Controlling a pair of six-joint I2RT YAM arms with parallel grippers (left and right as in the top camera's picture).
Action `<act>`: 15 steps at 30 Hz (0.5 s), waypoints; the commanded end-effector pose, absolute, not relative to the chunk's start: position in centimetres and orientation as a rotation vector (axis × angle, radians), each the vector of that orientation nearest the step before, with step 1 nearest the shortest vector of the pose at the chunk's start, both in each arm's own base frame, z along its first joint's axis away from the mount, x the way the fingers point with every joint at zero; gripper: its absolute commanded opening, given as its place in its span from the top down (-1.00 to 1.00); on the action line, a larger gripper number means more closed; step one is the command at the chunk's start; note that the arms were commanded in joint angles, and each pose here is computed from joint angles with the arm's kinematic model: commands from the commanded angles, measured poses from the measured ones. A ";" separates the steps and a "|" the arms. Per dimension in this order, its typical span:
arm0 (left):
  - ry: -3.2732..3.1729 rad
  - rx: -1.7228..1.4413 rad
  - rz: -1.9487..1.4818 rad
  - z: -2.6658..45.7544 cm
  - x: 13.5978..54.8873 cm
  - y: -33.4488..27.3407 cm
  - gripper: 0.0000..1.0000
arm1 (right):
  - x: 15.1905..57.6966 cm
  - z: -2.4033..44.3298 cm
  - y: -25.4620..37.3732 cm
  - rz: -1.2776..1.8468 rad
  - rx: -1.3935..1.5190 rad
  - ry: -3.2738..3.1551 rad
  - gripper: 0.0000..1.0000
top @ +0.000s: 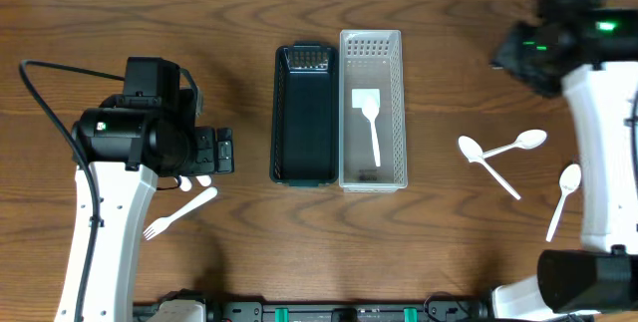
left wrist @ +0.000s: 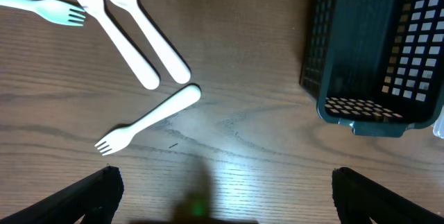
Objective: Pack container
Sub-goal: 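Carry the spoon to the clear basket and release it, then return the right gripper and grasp another white spoon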
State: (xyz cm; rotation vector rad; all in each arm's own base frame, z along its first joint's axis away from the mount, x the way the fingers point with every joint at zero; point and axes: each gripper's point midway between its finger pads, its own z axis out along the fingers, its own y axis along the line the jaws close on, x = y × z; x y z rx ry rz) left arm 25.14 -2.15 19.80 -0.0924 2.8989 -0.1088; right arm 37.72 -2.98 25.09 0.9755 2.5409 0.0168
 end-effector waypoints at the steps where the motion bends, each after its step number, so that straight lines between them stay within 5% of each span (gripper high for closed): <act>1: 2.879 -0.086 -0.123 20.4 25.4 -2.2 -0.96 | 37.0 20.5 -5.2 -0.051 1.262 2.543 -0.38; 15: 2.889 -0.086 -0.122 20.3 25.2 -2.2 -0.96 | 33.9 4.1 -9.6 -0.153 1.637 2.695 -0.36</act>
